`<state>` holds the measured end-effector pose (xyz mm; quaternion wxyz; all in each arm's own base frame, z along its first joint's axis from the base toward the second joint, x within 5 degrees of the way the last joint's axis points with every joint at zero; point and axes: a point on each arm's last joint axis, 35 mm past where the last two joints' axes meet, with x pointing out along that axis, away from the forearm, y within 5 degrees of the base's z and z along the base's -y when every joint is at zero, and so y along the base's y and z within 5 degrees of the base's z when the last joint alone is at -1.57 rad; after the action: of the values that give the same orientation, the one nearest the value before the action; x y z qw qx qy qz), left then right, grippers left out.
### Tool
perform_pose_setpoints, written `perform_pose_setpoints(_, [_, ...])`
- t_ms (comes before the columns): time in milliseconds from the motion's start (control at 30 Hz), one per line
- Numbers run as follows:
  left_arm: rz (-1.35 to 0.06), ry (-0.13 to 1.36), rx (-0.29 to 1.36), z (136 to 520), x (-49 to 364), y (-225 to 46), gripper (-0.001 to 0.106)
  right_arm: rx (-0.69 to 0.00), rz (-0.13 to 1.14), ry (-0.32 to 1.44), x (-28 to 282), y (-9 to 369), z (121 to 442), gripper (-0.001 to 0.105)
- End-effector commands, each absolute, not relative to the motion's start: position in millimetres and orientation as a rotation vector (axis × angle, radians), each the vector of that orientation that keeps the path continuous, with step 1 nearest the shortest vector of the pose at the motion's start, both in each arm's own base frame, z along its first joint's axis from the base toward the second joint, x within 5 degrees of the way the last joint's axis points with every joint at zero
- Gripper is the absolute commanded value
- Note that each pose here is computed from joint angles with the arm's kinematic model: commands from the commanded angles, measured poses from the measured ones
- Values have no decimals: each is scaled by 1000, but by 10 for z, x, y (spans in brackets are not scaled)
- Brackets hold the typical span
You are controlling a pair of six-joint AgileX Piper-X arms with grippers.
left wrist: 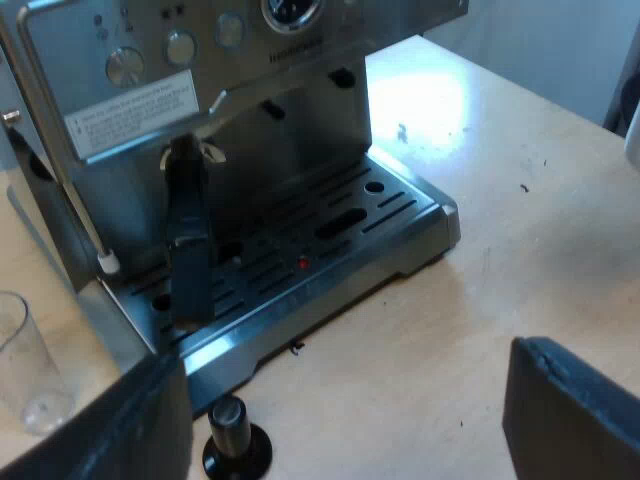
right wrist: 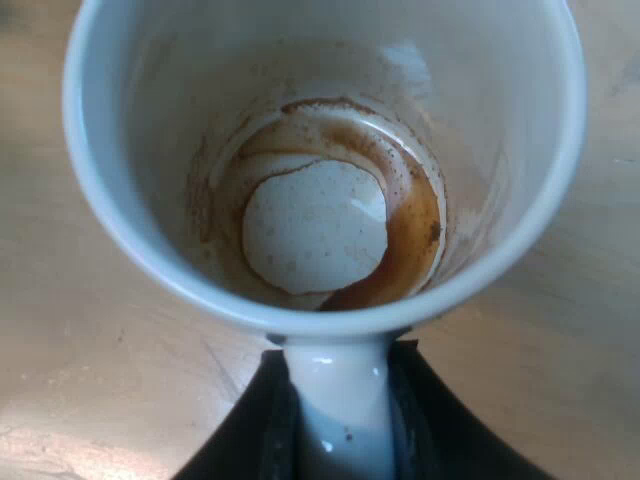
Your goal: Place mug into machine
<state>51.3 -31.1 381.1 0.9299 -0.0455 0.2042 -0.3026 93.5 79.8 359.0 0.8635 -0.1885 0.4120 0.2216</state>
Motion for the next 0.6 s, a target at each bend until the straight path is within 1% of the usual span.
perform_pose_setpoints(33, [-619, 377, -112, 3862, 524, -317, 66, -401, 493, 823, 960, 833, 3655, 0])
perform_pose_setpoints(267, [-623, 331, -129, 3908, 596, -347, 66, -398, 513, 826, 1105, 985, 3610, 0])
perform_pose_setpoints(467, [-615, 405, -118, 3851, 805, -436, 66, -378, 523, 794, 1271, 1150, 3579, 0])
perform_pose_setpoints(600, [-583, 437, -103, 3815, 926, -476, 66, -378, 537, 801, 1371, 1266, 3520, 0])
